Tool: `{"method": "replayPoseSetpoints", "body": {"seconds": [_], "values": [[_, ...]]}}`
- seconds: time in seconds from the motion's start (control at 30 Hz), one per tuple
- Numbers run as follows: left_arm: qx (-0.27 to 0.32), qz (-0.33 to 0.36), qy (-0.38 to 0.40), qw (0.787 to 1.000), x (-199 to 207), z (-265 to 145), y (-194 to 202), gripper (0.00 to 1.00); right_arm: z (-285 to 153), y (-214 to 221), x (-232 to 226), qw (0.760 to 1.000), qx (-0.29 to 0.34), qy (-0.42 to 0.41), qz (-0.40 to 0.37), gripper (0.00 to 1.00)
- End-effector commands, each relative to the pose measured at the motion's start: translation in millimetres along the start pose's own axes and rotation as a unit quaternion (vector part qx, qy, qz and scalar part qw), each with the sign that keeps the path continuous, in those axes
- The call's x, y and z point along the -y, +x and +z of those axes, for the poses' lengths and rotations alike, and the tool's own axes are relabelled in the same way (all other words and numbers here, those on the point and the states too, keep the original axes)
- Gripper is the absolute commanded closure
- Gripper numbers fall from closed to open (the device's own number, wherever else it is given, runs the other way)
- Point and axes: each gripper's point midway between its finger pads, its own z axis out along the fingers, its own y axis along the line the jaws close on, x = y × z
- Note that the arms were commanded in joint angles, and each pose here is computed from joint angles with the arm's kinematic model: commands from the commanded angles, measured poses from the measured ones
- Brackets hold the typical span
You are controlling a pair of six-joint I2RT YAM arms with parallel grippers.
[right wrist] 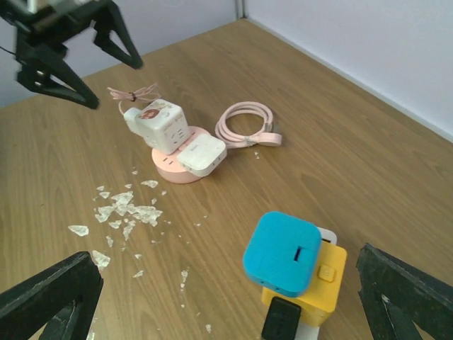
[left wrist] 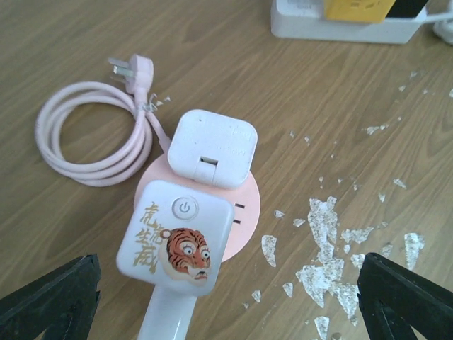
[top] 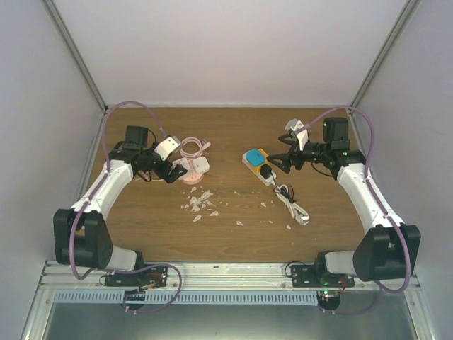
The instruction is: Pull the plug off the socket
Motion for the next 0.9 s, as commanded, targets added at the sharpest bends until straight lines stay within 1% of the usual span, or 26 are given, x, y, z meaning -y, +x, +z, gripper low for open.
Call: {"method": "replayPoseSetpoints", "body": {"seconds": [0.0, 0.27, 0.47, 0.57, 0.87], "values": [[-0.015, 0.04, -0.009, 0.999, -9, 25, 3, 0.01, 1, 3, -19, 0.999, 0.0, -0.031, -0.023, 0.0], [-0.042, 0.06, -0.028, 0.997, -29, 54, 14, 0.02, -1, 3, -23, 0.999, 0.0, -0.033, -0.041, 0.0], [-0.056, 0.068, -0.04, 0.995, -38, 70, 28, 0.07, -1, 2, -21, 0.999, 0.003, -0.023, -0.042, 0.0], [-0.06, 0.071, -0.033, 0.995, -38, 75, 31, 0.12, -2, 2, -20, 0.999, 0.003, -0.019, -0.041, 0.0], [-0.063, 0.097, 0.002, 0.993, -21, 79, 36, 0.43, 0, 3, -17, 0.999, -0.001, -0.014, -0.038, 0.0]]}}
